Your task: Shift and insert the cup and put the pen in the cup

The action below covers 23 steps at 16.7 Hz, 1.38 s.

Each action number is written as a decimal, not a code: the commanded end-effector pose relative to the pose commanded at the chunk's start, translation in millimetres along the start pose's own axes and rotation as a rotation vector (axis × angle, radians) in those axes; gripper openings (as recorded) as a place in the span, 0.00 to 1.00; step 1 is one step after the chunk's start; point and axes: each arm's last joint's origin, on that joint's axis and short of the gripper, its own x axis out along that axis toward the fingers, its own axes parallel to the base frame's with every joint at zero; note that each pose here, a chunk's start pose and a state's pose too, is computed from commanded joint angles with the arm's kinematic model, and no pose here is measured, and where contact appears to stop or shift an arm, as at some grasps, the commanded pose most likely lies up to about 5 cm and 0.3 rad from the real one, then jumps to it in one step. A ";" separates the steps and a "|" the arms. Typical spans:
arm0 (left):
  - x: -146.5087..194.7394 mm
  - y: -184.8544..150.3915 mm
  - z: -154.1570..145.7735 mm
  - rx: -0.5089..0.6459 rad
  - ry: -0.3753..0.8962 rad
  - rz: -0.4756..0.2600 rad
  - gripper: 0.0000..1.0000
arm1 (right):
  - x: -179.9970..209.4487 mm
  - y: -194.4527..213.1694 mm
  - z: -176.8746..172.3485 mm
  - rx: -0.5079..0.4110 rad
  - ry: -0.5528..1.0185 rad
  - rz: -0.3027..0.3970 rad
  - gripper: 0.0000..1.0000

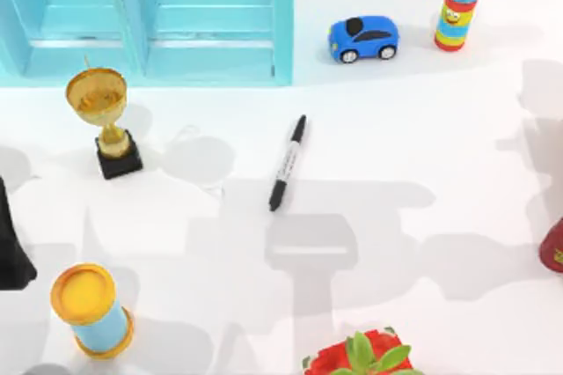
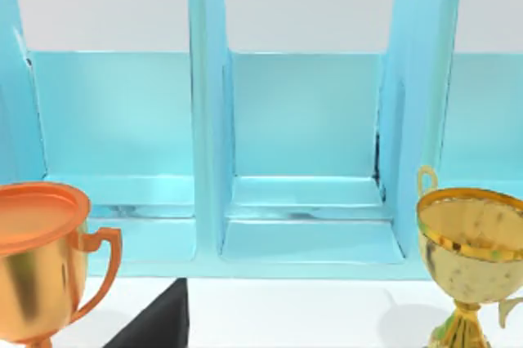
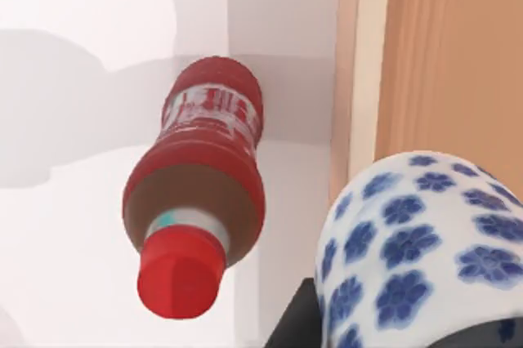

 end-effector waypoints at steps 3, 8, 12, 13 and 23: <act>0.0 0.0 0.0 0.000 0.000 0.000 1.00 | 2.4 -1.3 1.0 0.005 0.006 0.002 0.00; 0.0 0.0 0.0 0.000 0.000 0.000 1.00 | -17.9 34.1 16.9 0.008 -0.152 -0.020 0.00; 0.0 0.0 0.0 0.000 0.000 0.000 1.00 | -10.3 99.2 44.2 0.029 -0.236 0.014 0.00; 0.0 0.0 0.0 0.000 0.000 0.000 1.00 | 1.5 115.5 51.3 0.026 -0.218 0.021 0.00; 0.0 0.0 0.0 0.000 0.000 0.000 1.00 | 89.7 170.7 70.1 0.010 0.001 0.005 0.00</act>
